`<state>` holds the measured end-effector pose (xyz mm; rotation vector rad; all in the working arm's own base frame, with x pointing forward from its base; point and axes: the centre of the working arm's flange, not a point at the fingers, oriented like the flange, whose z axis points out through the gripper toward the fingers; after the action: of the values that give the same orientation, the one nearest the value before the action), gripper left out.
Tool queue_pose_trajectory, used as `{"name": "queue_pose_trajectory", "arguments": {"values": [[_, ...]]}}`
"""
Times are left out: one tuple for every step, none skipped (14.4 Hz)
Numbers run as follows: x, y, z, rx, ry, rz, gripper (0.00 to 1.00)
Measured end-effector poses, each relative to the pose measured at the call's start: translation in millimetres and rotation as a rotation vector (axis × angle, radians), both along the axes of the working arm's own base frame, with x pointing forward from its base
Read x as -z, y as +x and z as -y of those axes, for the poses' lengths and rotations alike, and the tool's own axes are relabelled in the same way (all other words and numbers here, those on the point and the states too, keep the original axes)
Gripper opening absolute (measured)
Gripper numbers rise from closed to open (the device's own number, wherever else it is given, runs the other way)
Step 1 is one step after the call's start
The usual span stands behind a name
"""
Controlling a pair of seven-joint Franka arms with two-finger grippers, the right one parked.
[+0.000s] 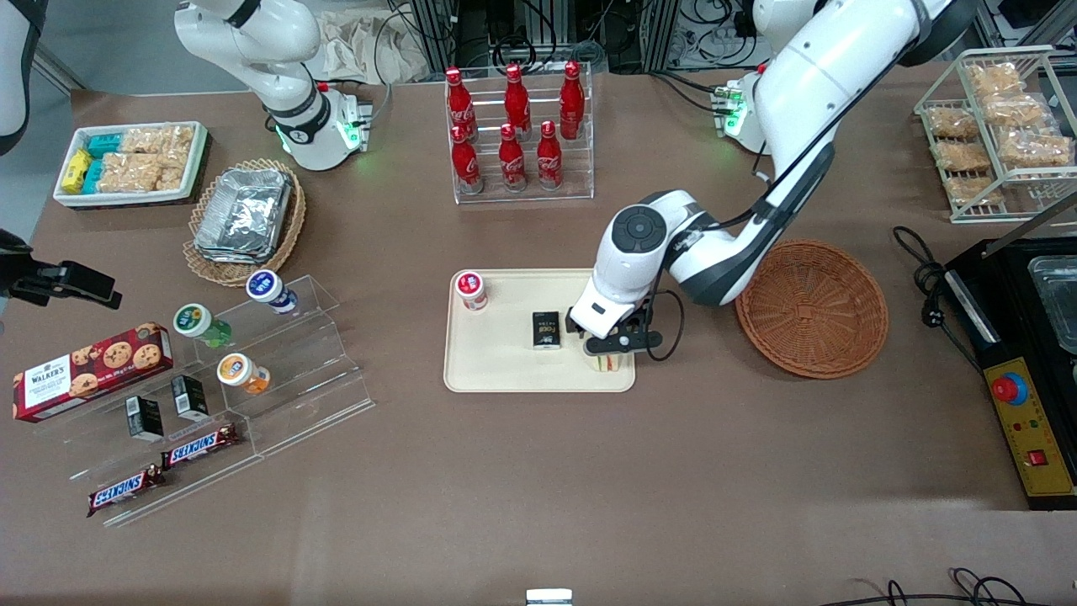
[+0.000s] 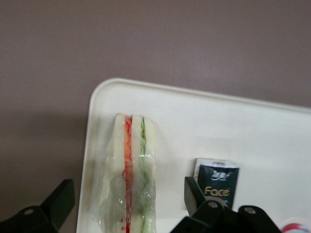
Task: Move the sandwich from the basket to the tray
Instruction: 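Lower the sandwich onto the tray, open the left gripper, lift away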
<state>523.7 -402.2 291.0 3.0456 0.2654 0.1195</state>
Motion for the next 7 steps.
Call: {"name": "queue_pose_trajectory", "arguments": {"values": [[-27.1, 6.6, -6.3, -0.043, 0.018, -0.008, 1.00], [-58.6, 13.8, -18.1, -0.090, 0.046, -0.023, 1.00], [-92.4, 20.6, -32.7, -0.137, 0.071, -0.036, 1.00], [-124.1, 24.6, -46.2, -0.172, 0.090, -0.043, 1.00], [-153.0, 26.1, -59.2, -0.193, 0.106, -0.042, 1.00], [-177.0, 27.3, -73.4, -0.209, 0.113, -0.036, 1.00], [-198.3, 28.1, -90.6, -0.221, 0.105, -0.038, 1.00]]}}
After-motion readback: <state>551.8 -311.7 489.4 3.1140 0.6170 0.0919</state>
